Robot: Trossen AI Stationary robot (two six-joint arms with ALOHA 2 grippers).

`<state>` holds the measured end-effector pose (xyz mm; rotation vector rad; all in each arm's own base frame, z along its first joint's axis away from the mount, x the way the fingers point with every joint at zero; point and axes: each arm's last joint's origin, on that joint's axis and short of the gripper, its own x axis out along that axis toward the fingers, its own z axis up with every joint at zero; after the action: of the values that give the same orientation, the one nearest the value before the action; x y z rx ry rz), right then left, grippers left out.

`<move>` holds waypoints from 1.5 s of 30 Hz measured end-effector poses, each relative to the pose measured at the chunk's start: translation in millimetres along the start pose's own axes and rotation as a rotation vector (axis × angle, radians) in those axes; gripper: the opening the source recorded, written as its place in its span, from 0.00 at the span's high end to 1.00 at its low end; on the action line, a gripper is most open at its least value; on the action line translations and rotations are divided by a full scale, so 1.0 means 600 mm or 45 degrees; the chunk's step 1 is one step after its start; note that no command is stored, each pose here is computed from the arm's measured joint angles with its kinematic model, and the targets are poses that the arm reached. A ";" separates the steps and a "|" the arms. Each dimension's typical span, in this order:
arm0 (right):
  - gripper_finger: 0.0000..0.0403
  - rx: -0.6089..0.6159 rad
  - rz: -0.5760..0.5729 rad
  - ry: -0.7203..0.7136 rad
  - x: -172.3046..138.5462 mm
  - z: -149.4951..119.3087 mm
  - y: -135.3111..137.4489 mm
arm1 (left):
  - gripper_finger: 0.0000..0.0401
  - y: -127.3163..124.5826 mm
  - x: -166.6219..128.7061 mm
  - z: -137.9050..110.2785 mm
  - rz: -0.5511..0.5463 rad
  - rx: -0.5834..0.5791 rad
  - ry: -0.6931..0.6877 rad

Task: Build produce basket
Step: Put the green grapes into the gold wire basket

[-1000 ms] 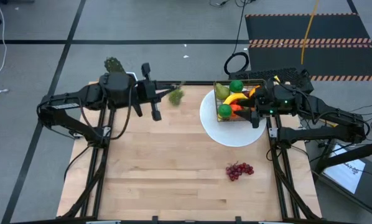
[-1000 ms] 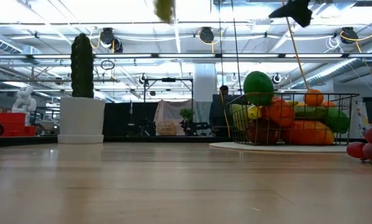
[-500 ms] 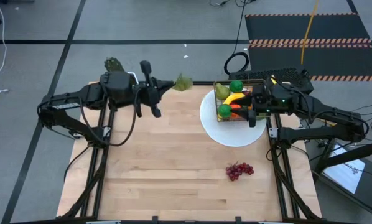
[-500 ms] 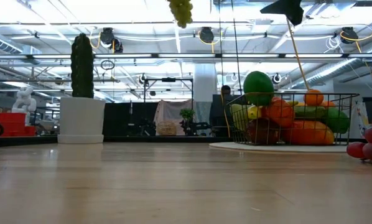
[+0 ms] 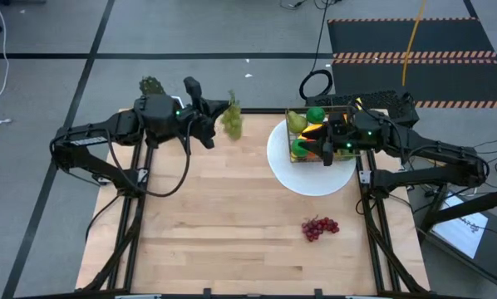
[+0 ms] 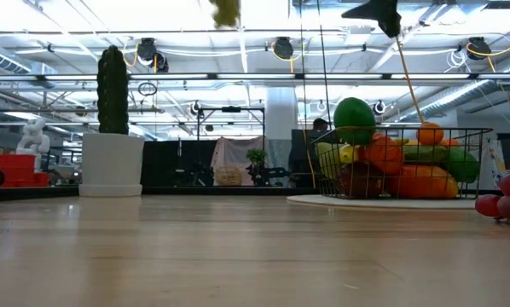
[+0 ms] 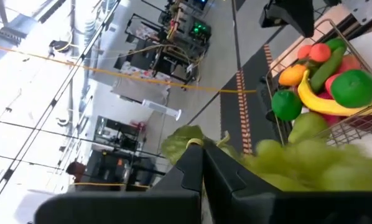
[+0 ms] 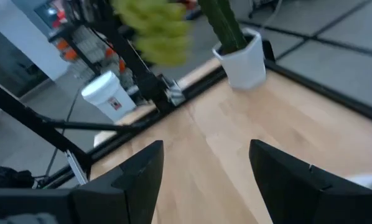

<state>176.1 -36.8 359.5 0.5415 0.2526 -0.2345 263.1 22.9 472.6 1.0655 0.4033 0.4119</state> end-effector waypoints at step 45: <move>0.43 -0.248 -0.006 -0.338 -0.039 0.032 0.014 | 0.99 -0.002 0.026 0.023 -0.113 -1.711 -0.210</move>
<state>159.9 -36.5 386.5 0.3119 0.0179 -0.2803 283.9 20.0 475.5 -0.2304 -0.0301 0.3963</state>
